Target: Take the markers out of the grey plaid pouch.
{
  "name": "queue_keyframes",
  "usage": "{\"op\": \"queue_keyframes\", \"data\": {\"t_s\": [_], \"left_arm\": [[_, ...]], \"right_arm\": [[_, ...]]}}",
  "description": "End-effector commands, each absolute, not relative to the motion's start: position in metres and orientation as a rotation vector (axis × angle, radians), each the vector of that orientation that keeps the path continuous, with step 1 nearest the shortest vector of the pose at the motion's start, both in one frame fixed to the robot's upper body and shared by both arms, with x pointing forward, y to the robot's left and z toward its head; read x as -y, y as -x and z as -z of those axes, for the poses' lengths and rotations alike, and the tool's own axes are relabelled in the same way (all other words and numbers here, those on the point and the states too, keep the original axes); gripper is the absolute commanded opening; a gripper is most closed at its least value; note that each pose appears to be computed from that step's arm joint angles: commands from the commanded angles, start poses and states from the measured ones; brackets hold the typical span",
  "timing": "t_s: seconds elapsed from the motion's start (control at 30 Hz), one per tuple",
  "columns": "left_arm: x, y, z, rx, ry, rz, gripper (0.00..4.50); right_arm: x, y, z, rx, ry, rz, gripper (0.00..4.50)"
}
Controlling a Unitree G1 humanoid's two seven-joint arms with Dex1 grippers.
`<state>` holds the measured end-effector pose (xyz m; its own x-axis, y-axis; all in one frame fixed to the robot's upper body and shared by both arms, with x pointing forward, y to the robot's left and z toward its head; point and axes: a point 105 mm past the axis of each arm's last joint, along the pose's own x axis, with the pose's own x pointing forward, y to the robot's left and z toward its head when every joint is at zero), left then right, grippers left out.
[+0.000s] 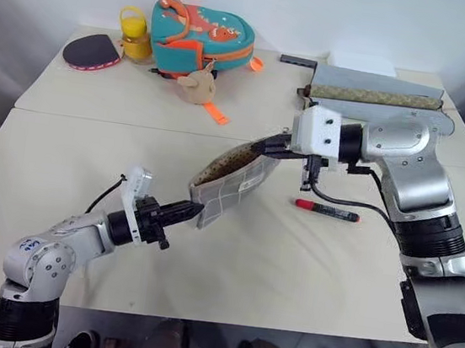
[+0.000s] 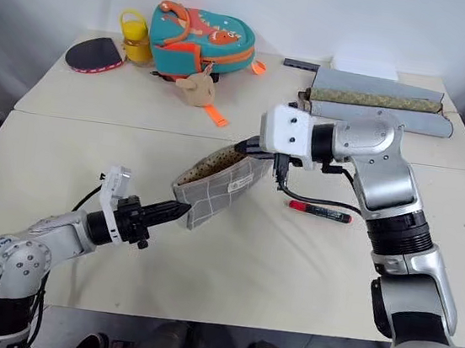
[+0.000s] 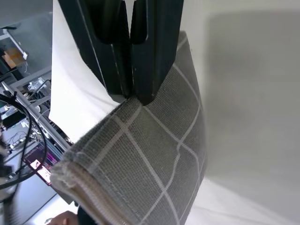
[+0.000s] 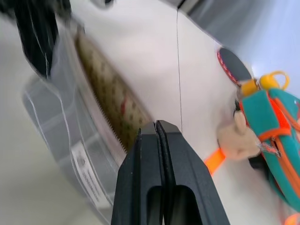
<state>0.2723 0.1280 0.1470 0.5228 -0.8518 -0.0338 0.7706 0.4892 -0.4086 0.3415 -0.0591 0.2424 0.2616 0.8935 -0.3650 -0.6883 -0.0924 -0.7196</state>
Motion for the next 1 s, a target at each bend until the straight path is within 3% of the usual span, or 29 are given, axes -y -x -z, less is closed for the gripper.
{"op": "queue_keyframes", "data": {"t_s": [0.03, 0.27, 0.47, 0.63, 0.73, 0.9, 1.0], "left_arm": [[-0.125, -0.268, -0.152, -0.213, 0.311, 1.039, 0.00], [-0.120, -0.270, -0.155, -0.192, 0.342, 1.054, 0.00], [-0.110, -0.271, -0.149, -0.211, 0.377, 1.106, 0.00], [-0.111, -0.271, -0.152, -0.216, 0.500, 1.138, 0.00], [-0.116, -0.273, -0.149, -0.229, 0.510, 1.124, 0.00], [-0.118, -0.275, -0.134, -0.270, 0.561, 1.104, 0.00], [-0.118, -0.275, -0.126, -0.290, 0.584, 1.090, 0.00]], "right_arm": [[0.047, -0.341, -0.238, 0.303, 1.043, -1.340, 0.04], [0.049, -0.348, -0.203, 0.250, 1.296, -1.354, 0.04], [0.036, -0.341, -0.181, 0.226, 1.308, -1.424, 0.04], [0.024, -0.332, -0.184, 0.242, 1.270, -1.465, 0.04], [0.019, -0.331, -0.184, 0.240, 1.264, -1.483, 0.58], [0.010, -0.333, -0.180, 0.249, 1.298, -1.473, 2.13], [0.007, -0.333, -0.174, 0.249, 1.329, -1.485, 2.13]]}}
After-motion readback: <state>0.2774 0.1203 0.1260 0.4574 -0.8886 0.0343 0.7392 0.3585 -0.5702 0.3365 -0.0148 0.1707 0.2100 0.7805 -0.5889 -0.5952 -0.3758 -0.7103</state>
